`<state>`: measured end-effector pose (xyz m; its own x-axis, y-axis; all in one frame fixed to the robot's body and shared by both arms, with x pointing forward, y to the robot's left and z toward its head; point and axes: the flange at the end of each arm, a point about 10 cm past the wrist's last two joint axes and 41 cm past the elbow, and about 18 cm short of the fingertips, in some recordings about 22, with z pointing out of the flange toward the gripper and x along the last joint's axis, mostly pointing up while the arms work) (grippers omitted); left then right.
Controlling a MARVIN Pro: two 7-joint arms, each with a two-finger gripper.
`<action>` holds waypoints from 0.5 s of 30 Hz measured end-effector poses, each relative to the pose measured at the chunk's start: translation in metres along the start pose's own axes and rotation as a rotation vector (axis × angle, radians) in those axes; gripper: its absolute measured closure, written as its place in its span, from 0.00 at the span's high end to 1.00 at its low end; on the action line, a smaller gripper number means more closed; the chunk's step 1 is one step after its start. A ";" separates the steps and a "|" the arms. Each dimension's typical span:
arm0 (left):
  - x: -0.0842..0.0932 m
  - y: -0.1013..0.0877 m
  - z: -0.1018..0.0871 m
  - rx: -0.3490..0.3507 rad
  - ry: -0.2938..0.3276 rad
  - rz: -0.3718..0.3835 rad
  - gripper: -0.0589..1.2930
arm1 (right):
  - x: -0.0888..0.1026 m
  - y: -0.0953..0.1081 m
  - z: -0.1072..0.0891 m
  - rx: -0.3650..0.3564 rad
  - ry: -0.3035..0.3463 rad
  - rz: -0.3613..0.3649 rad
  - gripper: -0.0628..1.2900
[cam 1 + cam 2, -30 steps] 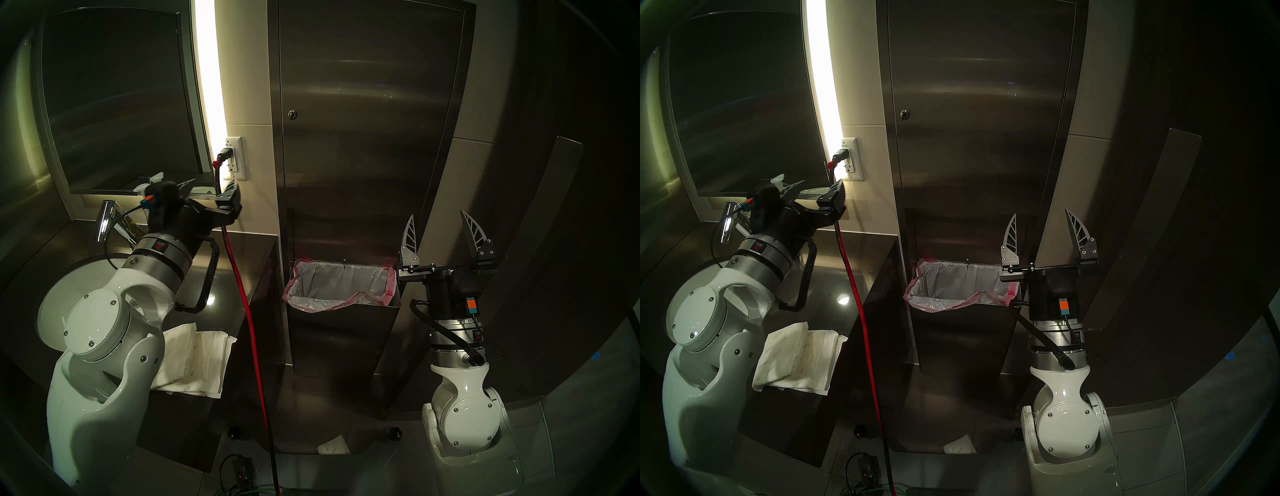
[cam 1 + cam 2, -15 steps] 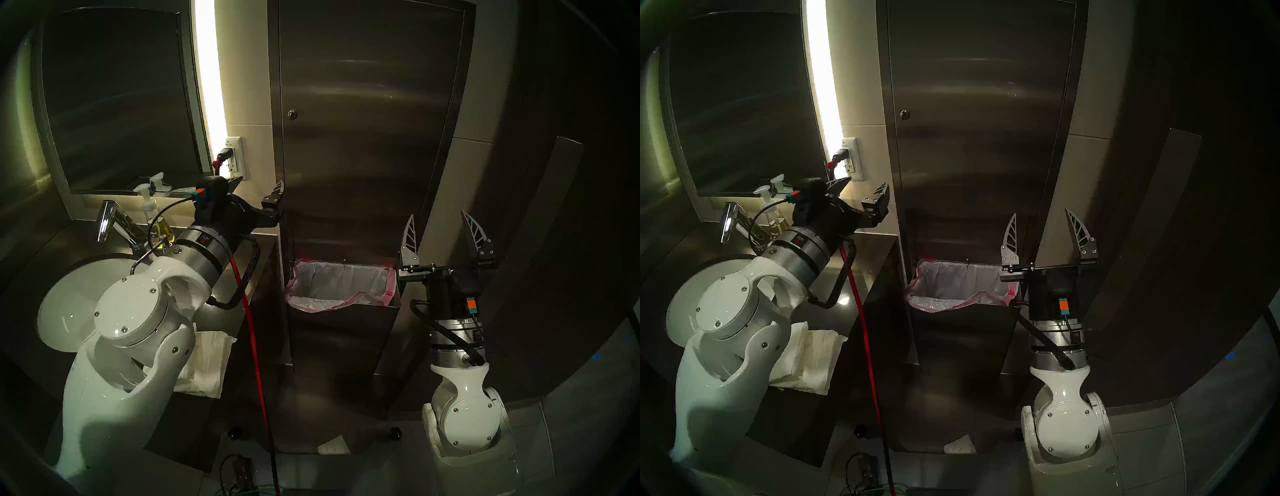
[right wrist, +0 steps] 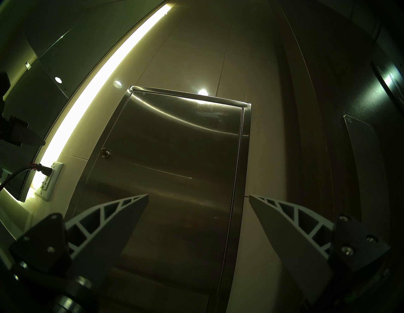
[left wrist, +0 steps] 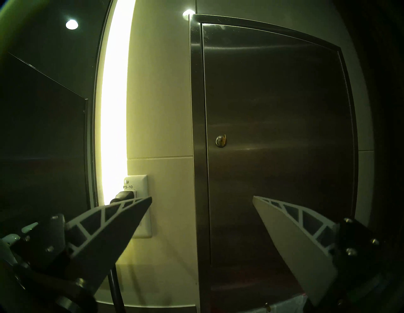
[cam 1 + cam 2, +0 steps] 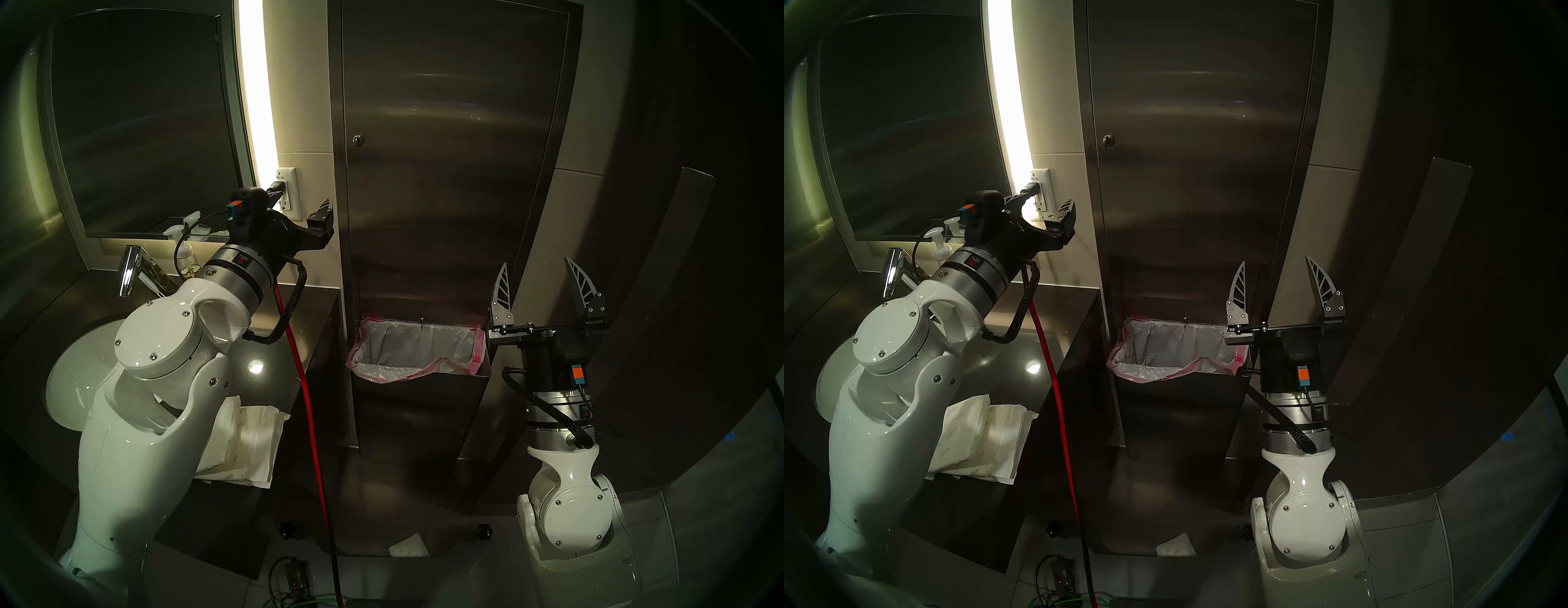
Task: Twist key and close towel dispenser
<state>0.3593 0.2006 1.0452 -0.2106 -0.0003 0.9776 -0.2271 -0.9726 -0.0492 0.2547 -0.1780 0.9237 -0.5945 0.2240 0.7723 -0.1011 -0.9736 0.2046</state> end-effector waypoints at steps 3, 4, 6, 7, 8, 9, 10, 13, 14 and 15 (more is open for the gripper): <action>0.001 0.003 0.006 -0.012 0.005 0.001 0.98 | 0.000 0.000 0.000 0.000 0.000 0.000 0.93; 0.001 0.004 0.009 -0.017 0.007 0.000 0.98 | 0.000 0.000 0.000 0.000 0.000 0.000 0.93; 0.003 0.006 0.013 -0.023 0.014 0.000 0.98 | 0.000 0.000 0.000 0.000 0.001 0.000 0.93; 0.003 0.006 0.015 -0.026 0.020 0.000 0.98 | 0.000 0.000 0.000 0.000 0.001 0.000 0.93; 0.005 0.007 0.018 -0.030 0.026 -0.001 0.98 | 0.000 0.000 0.000 0.000 0.001 0.000 0.93; 0.006 0.008 0.020 -0.032 0.030 -0.001 0.98 | 0.000 0.000 0.000 0.000 0.001 0.000 0.93; 0.006 0.008 0.022 -0.034 0.034 -0.001 0.98 | 0.000 0.000 0.000 0.000 0.001 0.000 0.93; 0.010 0.009 0.028 -0.039 0.050 -0.002 0.98 | 0.000 0.000 0.000 0.000 0.001 0.000 0.93; 0.011 0.009 0.031 -0.040 0.055 -0.002 0.98 | 0.000 0.000 0.000 0.000 0.001 0.000 0.93; 0.011 0.009 0.032 -0.041 0.058 -0.002 0.98 | 0.000 0.000 0.000 0.000 0.001 0.000 0.93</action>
<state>0.3857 0.1842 1.0622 -0.2644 0.0159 0.9643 -0.2658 -0.9623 -0.0571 0.2547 -0.1780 0.9238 -0.5955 0.2243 0.7714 -0.1013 -0.9735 0.2049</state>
